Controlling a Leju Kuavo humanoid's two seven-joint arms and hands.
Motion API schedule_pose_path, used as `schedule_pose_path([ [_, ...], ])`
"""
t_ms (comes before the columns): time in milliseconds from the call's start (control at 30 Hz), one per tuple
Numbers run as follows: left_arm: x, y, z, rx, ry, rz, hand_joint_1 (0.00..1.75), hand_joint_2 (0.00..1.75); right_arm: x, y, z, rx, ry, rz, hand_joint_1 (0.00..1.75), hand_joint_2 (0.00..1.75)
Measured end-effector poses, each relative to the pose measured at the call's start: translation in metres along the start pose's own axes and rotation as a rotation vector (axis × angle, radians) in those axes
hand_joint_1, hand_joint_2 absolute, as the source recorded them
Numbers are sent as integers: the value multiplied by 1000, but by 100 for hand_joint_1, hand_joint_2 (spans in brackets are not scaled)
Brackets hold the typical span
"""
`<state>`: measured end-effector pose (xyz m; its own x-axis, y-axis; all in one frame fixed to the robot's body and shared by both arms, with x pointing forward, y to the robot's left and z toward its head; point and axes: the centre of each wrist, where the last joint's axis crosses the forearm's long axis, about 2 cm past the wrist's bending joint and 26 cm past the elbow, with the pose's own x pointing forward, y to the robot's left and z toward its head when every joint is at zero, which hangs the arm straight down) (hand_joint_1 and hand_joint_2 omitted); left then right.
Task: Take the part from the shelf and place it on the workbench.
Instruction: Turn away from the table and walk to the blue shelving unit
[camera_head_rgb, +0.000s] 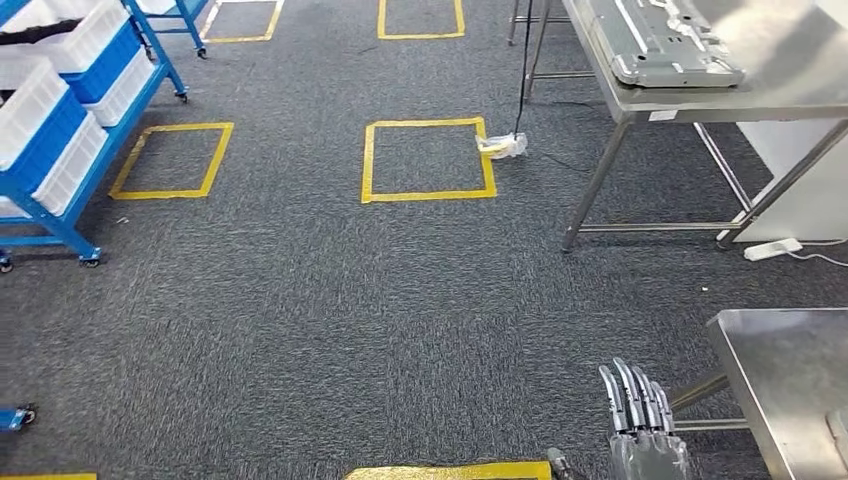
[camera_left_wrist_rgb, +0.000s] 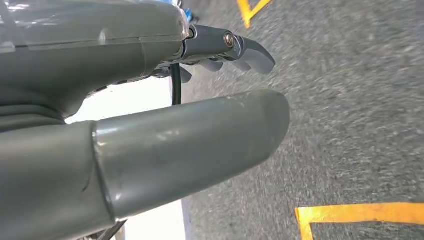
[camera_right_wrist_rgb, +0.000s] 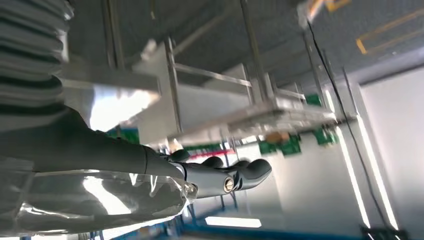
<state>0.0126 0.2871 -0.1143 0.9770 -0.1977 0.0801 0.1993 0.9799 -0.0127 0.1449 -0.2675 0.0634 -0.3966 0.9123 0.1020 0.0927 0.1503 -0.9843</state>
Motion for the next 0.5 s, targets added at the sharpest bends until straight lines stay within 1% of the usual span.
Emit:
schedule_pose_path([
  [133, -2, 0, 0, 4, 7, -11, 0, 0, 10, 29, 20, 51, 125, -131, 0, 175],
  [200, -3, -1, 0, 8, 5, -15, 0, 0, 12, 43, 31, 100, 184, -213, 0, 175],
  [267, -2, -1, 0, 10, -4, -15, 0, 0, 12, 59, 43, 159, 228, -290, 0, 175],
  [367, -6, -2, 0, 8, -10, -17, 0, 0, 2, 93, 57, 249, 322, -426, 0, 175],
  [433, -8, -3, 0, 6, -13, -18, 0, 0, -6, 118, 73, 335, 457, -534, 0, 175],
  [500, -8, -2, 0, 3, -20, -16, 0, 0, -8, 137, 95, 459, 637, -637, 0, 175],
])
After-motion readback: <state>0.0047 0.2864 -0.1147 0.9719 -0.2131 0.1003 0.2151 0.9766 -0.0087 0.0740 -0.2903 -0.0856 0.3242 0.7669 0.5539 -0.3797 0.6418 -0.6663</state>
